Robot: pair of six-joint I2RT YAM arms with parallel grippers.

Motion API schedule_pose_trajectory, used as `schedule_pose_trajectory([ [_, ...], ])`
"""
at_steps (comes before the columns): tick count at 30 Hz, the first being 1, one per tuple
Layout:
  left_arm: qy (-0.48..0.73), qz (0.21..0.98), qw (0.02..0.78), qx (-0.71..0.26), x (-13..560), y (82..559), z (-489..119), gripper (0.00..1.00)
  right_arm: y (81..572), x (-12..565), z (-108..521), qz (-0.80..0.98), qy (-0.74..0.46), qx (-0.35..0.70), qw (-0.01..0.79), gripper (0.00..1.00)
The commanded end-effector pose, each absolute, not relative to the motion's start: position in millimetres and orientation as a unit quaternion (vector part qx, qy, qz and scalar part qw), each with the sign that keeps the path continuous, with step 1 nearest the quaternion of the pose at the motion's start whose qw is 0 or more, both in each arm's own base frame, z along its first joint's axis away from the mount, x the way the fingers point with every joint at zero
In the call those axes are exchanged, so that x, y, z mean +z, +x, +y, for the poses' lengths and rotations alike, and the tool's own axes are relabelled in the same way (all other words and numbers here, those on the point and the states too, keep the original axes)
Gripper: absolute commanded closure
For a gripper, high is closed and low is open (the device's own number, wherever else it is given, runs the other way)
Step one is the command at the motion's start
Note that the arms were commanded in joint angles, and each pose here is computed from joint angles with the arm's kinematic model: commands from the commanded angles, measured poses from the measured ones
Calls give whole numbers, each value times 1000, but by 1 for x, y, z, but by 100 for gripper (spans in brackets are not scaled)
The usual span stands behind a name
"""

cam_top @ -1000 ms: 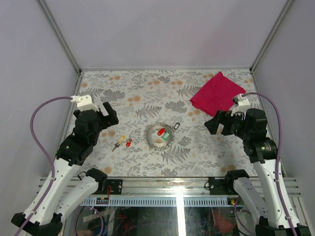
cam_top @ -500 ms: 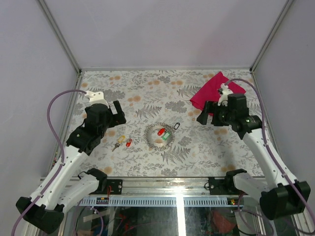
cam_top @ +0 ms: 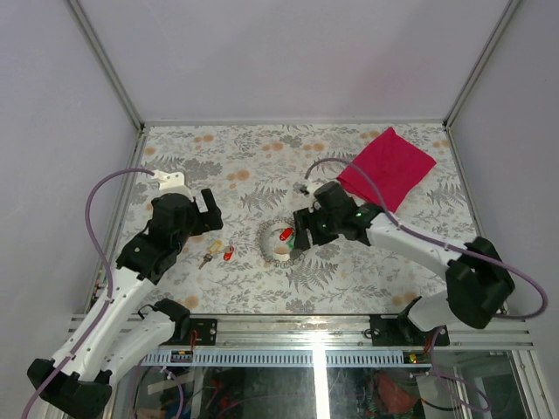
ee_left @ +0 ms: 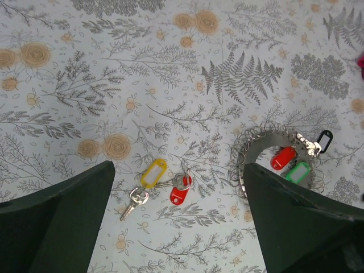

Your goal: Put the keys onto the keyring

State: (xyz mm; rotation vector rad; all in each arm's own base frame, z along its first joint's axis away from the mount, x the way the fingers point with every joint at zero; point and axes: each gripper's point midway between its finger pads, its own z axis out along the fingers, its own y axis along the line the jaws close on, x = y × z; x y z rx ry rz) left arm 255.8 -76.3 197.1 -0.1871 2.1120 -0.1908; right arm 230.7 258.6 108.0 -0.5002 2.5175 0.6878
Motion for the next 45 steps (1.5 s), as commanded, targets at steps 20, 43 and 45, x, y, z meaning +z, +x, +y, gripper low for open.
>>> schedule_pose_trajectory([
  [20,-90,844,525,-61,213,260,-64,0,212,34,370,930,-217,200,219,55],
  [43,-65,839,531,-98,220,259,-78,0,208,106,351,899,-223,238,292,100],
  [45,-46,831,539,-126,228,256,-88,0,207,121,345,891,-231,243,307,100],
])
